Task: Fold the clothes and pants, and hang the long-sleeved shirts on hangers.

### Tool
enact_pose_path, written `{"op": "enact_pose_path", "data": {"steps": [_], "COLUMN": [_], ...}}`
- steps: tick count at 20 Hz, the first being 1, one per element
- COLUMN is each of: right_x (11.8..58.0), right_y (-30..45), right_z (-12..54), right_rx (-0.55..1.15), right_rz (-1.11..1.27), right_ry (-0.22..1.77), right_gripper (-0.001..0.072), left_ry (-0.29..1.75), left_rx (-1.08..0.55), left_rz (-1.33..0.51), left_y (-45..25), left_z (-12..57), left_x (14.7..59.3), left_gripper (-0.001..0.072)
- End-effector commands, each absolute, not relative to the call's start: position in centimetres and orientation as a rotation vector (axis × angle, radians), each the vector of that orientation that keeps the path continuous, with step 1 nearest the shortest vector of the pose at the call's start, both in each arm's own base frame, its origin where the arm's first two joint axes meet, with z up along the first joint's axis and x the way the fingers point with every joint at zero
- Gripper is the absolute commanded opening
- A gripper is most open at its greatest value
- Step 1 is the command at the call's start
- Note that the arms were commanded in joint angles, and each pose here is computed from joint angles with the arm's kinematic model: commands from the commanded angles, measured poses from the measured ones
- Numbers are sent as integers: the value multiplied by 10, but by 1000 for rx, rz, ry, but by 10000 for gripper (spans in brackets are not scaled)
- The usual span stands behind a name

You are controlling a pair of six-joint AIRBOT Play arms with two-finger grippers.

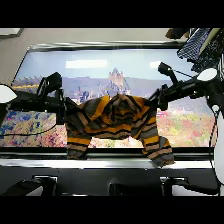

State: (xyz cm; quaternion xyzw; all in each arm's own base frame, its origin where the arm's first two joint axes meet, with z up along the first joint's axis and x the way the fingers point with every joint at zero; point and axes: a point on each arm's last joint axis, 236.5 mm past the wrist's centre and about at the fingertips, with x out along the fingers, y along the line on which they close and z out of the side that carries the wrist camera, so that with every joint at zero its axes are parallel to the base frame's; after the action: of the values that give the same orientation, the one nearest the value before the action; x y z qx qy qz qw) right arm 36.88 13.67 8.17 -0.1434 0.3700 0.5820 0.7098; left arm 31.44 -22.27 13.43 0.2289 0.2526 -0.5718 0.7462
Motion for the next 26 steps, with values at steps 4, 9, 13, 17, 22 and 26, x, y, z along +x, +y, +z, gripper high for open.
{"op": "enact_pose_path", "data": {"steps": [4,9,13,17,22,26], "right_x": [342,333,327,329,301,264], "right_y": [141,134,116,87,19,-62], "right_z": [103,140,167,214,261,299], "right_rx": [-345,-393,-425,-421,-434,-229], "right_rz": [1377,1235,1039,724,303,-178], "right_ry": [795,782,795,719,673,613], "right_gripper": [15,14,14,14,17,18], "left_ry": [556,568,481,423,452,473], "left_rx": [492,230,-52,-320,-350,-374], "left_rz": [-1256,-960,-686,-545,-566,-571], "left_y": [-224,-215,-194,-180,-184,-187], "left_z": [135,155,193,229,231,231], "left_x": [313,367,420,444,434,430], "left_gripper": [151,696,696,695,693,693]}}
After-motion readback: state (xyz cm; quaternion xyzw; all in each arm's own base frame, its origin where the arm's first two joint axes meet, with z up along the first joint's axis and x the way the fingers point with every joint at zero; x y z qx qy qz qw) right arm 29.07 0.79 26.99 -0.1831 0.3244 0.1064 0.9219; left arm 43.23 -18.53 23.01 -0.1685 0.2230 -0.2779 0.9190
